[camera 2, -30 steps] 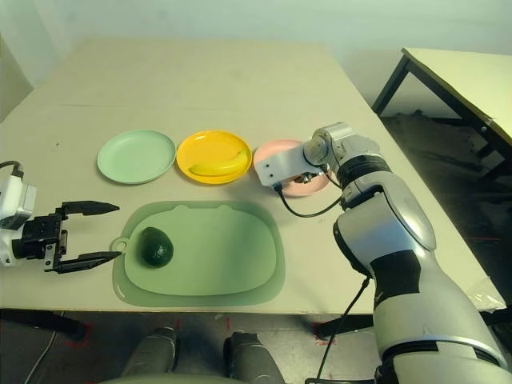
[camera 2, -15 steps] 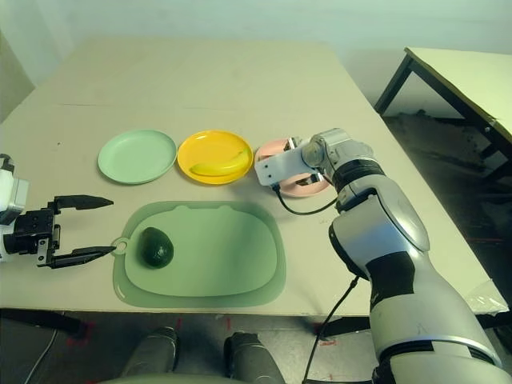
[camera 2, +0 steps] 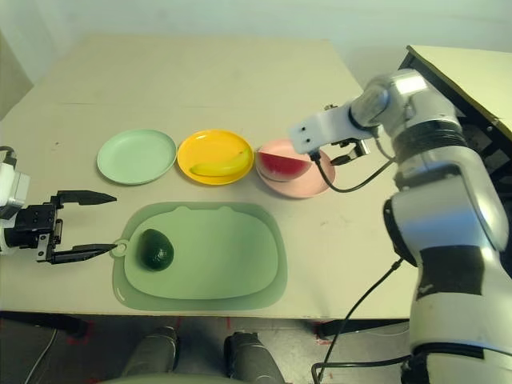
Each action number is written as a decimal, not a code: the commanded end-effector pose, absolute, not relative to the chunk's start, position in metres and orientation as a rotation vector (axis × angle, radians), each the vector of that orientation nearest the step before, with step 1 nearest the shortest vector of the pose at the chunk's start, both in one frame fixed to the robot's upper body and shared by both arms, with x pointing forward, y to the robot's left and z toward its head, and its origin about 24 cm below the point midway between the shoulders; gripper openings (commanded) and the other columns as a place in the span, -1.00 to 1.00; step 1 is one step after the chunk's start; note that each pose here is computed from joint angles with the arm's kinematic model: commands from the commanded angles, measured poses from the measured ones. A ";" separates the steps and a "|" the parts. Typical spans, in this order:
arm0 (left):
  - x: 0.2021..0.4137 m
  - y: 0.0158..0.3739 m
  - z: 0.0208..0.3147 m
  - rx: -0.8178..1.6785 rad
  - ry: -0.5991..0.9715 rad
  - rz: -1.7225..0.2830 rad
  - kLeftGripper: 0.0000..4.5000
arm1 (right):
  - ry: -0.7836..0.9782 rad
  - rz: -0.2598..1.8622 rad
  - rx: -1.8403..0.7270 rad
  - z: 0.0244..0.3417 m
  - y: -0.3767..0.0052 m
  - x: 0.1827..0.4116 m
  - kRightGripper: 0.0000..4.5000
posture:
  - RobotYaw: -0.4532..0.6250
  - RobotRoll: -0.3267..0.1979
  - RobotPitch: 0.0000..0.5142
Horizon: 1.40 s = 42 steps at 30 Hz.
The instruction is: Place the fruits into color-matched plates.
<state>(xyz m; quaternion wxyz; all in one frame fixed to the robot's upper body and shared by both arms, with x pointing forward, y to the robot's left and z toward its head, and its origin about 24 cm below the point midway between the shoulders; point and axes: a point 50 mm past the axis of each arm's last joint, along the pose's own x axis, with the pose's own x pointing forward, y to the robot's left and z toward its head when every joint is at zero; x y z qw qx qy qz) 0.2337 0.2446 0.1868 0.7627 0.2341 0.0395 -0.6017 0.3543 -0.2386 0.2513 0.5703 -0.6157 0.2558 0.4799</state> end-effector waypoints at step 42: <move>0.285 0.218 0.167 0.886 0.098 -1.646 1.00 | -0.062 1.278 -0.273 0.085 -0.189 0.197 0.97 | -0.03 0.25 -0.79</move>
